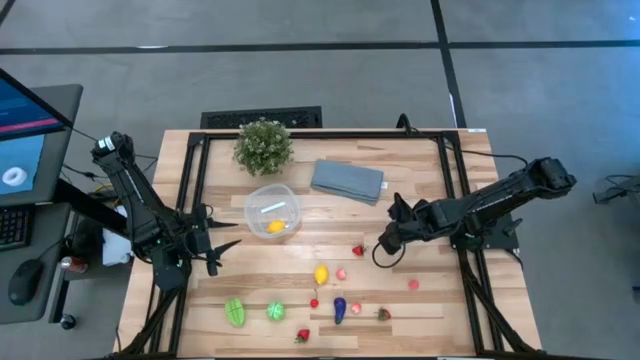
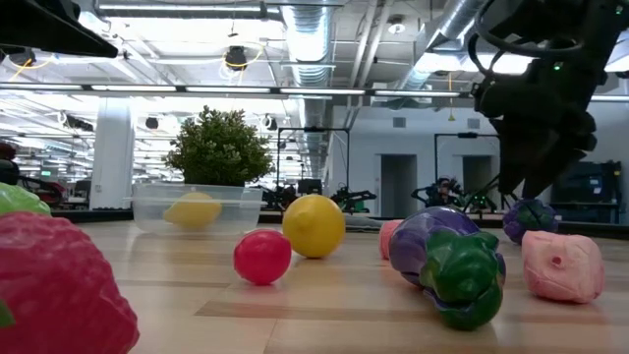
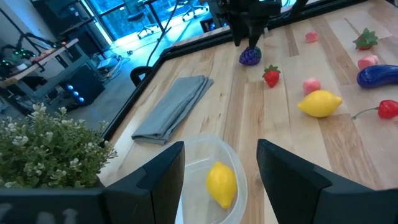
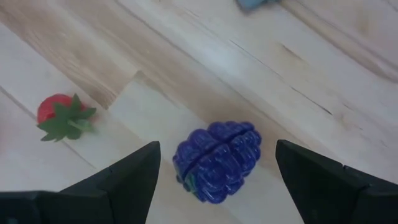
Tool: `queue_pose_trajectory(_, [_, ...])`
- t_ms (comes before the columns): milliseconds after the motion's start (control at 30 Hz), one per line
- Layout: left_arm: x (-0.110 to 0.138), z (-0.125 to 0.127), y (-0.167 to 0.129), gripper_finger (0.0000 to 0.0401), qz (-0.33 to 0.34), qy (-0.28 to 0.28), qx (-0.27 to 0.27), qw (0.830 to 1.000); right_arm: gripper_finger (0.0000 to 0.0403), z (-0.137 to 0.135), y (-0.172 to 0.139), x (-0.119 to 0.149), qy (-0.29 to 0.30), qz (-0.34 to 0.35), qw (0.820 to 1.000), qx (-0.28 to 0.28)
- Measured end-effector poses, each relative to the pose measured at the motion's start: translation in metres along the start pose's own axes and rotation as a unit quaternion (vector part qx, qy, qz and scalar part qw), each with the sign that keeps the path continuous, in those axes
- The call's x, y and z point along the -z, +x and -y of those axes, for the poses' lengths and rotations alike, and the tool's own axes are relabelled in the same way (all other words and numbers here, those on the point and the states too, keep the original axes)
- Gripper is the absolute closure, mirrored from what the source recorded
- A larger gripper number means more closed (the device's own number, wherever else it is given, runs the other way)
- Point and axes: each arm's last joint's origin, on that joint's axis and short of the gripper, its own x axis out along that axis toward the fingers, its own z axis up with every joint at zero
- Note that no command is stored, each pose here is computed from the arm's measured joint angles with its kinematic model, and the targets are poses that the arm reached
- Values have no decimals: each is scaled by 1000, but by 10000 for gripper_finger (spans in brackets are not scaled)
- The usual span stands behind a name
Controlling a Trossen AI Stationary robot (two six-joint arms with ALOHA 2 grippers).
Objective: Pick and placing Produce into tupperware
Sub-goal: Put the blackberry into the transparent bin
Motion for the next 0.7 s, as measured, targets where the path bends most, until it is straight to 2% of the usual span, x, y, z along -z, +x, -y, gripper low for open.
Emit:
queue_pose_trajectory(333, [0,0,0,209,0,-1,1,1000,49,1,1,1,16,9,1000,13])
queue_pose_trajectory(567, [0,0,0,209,-1,-1,1,1000,50,-5,22,5,-4,-14,998,54])
queue_pose_trajectory(700, [0,0,0,209,-1,-1,2,1000,51,-6,25,6,-10,-17,998,60])
